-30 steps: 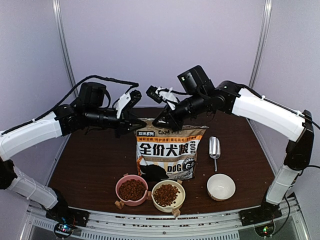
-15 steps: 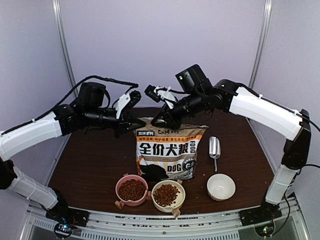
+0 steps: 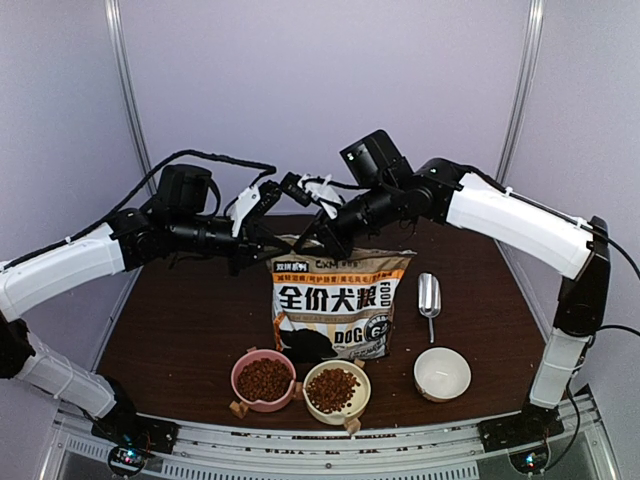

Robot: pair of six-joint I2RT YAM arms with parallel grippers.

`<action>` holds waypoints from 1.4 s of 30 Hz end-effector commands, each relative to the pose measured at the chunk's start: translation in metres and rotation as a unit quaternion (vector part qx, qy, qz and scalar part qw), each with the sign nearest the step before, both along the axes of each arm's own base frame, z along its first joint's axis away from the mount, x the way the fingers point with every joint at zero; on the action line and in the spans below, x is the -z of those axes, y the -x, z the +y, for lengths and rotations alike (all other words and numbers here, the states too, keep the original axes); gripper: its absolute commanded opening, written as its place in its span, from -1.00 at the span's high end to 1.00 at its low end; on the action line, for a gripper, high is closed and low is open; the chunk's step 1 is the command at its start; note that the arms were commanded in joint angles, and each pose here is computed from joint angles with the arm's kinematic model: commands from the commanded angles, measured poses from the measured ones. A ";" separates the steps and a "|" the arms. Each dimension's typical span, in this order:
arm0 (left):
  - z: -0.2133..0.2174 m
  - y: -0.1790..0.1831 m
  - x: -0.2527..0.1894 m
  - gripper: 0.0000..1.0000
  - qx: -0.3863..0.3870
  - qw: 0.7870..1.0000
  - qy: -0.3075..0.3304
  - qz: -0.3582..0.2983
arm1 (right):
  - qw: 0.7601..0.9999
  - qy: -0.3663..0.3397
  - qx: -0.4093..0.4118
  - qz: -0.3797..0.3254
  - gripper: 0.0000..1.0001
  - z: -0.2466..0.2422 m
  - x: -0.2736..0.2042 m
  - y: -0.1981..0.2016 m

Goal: Serve the pet food

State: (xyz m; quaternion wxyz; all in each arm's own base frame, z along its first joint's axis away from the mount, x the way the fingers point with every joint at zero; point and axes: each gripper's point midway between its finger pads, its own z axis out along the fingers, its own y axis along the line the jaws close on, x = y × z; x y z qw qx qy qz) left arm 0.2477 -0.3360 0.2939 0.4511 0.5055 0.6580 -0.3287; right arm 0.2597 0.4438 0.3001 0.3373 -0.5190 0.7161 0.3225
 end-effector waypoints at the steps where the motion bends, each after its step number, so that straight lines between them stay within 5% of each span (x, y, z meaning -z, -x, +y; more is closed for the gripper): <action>1: -0.006 0.004 -0.008 1.00 0.017 1.000 0.021 -0.005 | 1.000 -0.028 -0.005 -0.012 1.00 0.011 -0.017 -0.001; 9: 0.011 0.004 -0.006 0.65 -0.014 1.000 -0.011 -0.020 | 0.999 -0.029 0.002 -0.026 1.00 0.002 -0.023 0.000; 16: 0.017 0.008 -0.004 1.00 -0.017 1.000 -0.016 -0.020 | 0.999 -0.029 0.002 -0.024 1.00 0.002 -0.021 0.001; 36: 0.010 0.014 -0.007 1.00 0.011 1.000 -0.006 -0.020 | 0.999 -0.051 -0.013 -0.002 0.73 0.017 -0.026 0.002; 42: 0.011 0.012 -0.005 1.00 0.006 1.000 -0.010 -0.019 | 0.999 -0.048 -0.017 0.002 1.00 0.018 -0.023 0.003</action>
